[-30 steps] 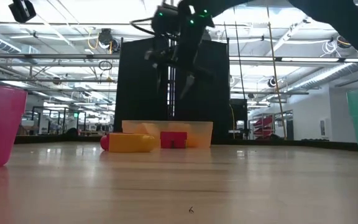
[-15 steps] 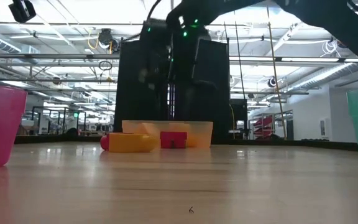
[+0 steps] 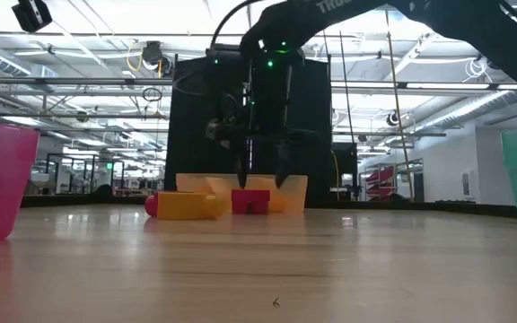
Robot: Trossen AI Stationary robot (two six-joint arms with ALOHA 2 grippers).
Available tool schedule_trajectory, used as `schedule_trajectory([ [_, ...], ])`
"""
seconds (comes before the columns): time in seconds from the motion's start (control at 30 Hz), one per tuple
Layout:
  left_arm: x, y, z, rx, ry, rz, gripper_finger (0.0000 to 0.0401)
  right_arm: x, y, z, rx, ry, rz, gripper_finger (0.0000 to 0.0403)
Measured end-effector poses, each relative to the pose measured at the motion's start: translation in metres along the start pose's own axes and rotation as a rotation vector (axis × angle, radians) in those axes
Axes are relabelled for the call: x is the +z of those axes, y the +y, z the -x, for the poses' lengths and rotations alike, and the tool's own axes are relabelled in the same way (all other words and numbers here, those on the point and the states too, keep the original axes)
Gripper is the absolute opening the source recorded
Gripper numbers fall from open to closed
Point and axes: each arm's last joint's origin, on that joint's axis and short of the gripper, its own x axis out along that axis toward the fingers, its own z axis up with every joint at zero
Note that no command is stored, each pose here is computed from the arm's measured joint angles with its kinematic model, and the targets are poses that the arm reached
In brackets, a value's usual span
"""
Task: Sort blocks
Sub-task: Put the red 2 stud game piece into the pink bin
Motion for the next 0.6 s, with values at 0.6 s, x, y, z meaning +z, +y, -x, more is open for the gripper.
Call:
schedule_trajectory([
  [0.6, 0.000, 0.000, 0.000, 0.000, 0.000, 0.000, 0.0004, 0.011, -0.003, -0.018, 0.116, 0.034, -0.089, 0.0300],
])
